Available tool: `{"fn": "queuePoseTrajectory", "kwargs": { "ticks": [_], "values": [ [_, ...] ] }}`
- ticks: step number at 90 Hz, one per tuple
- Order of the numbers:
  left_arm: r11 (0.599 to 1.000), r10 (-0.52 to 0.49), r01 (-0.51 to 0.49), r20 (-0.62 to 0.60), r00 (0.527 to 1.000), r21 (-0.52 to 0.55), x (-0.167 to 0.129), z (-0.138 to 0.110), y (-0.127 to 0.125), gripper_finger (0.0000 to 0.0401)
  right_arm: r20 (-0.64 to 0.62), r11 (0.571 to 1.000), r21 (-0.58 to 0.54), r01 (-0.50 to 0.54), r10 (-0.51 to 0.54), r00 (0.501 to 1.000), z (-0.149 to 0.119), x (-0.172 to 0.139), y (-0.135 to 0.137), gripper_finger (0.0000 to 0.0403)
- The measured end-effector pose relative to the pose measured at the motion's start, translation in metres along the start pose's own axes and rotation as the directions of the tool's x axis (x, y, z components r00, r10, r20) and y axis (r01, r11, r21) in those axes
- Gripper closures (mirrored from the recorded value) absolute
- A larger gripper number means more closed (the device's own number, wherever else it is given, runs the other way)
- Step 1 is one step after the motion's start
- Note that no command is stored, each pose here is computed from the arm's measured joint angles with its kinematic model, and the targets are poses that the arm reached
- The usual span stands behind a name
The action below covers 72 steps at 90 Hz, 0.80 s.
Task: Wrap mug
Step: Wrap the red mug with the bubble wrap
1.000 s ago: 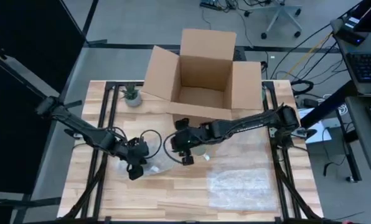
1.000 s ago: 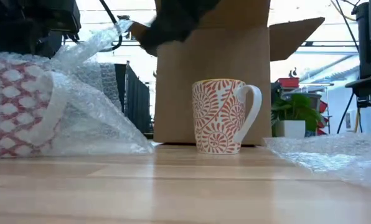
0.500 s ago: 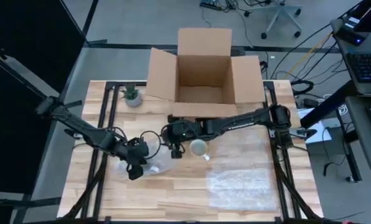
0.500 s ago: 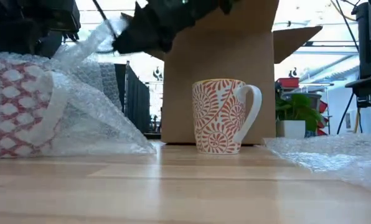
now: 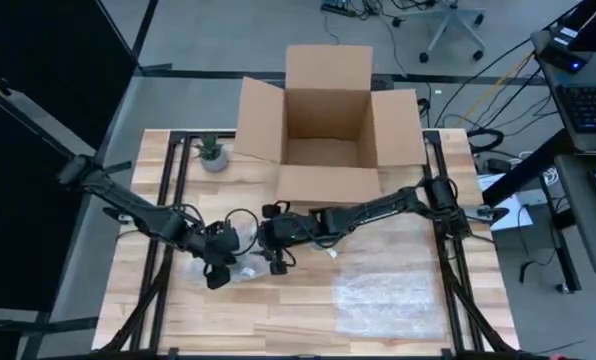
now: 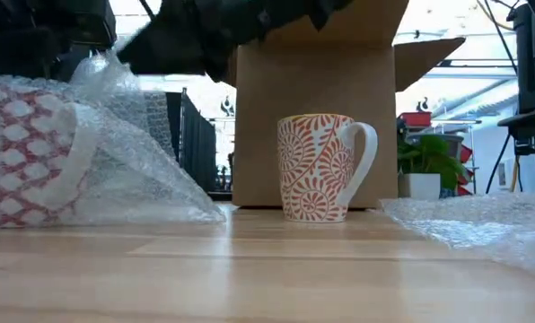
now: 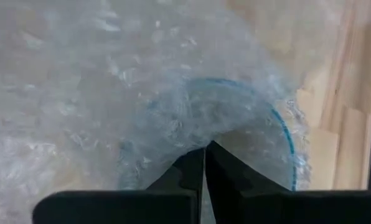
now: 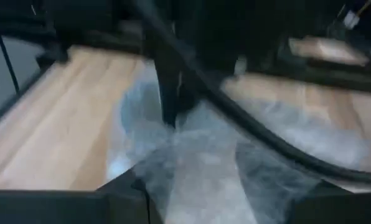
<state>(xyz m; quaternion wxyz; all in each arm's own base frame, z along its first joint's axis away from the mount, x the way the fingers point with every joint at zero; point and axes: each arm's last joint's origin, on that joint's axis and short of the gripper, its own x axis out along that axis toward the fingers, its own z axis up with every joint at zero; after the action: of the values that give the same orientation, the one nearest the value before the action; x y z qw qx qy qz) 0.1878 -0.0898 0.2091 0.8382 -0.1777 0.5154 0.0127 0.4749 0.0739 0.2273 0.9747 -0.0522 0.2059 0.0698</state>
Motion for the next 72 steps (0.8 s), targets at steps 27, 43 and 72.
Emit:
{"fn": "queuePoseTrajectory", "kwargs": {
  "ticks": [27,43,72],
  "values": [
    [1.0,0.002,-0.002,-0.003,1.0,-0.001,0.0,0.0,0.0,0.04,0.044,0.999,-0.012,-0.032,0.032,0.999,-0.037,0.039,0.024,0.0245],
    [1.0,0.002,-0.002,-0.003,1.0,-0.003,0.0,0.0,0.0,0.04,0.043,1.0,-0.005,-0.026,0.026,0.999,-0.043,0.045,0.023,0.0245],
    [0.998,-0.055,0.056,0.063,0.996,-0.013,-0.024,0.013,-0.009,0.04,0.037,1.0,-0.01,-0.026,0.027,0.999,-0.044,0.045,0.023,0.0245]
  ]
}}
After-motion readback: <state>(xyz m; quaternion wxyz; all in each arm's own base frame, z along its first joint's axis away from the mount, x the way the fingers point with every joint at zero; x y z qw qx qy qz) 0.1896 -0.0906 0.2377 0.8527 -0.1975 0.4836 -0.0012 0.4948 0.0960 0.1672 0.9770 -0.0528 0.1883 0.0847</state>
